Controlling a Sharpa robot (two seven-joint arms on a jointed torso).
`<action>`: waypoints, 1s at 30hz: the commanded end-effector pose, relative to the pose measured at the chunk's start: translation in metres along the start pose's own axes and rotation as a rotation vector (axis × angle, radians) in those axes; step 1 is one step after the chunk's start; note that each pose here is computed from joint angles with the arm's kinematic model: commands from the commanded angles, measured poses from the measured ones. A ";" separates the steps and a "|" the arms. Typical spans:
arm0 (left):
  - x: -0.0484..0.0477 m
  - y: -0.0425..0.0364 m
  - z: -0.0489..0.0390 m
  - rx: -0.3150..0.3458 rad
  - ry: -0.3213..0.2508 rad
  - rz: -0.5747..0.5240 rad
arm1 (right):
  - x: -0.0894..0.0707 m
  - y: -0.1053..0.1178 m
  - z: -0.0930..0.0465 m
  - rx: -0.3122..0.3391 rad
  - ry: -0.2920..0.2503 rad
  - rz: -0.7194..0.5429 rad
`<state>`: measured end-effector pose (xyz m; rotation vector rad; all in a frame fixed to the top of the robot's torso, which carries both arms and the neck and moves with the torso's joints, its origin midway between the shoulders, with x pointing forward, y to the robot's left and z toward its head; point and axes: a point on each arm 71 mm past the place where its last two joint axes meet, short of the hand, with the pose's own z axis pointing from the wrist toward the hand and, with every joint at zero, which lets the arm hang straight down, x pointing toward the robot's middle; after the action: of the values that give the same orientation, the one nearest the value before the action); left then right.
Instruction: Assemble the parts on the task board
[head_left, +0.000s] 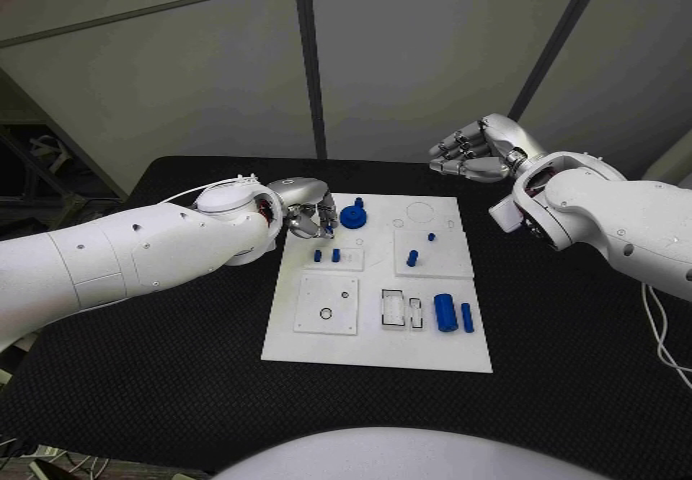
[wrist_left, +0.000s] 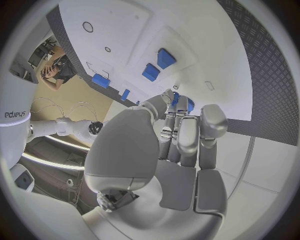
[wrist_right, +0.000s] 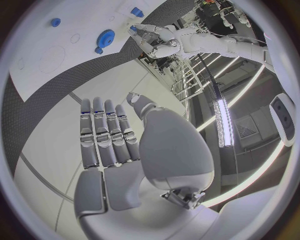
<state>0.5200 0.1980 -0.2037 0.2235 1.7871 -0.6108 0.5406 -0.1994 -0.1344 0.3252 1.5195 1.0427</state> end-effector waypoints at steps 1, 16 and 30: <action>0.0006 -0.0002 -0.0002 -0.005 0.014 -0.008 | -0.001 0.001 0.000 -0.010 0.001 -0.002; 0.0042 -0.0003 0.0047 -0.009 0.024 -0.008 | -0.001 0.002 0.000 -0.010 0.002 -0.001; 0.0091 0.0007 0.0087 -0.017 0.041 -0.008 | -0.001 0.002 -0.001 -0.010 0.001 -0.001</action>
<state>0.5246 0.1930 -0.2137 0.2174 1.8204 -0.6018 0.5399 -0.1999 -0.1342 0.3249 1.5199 1.0428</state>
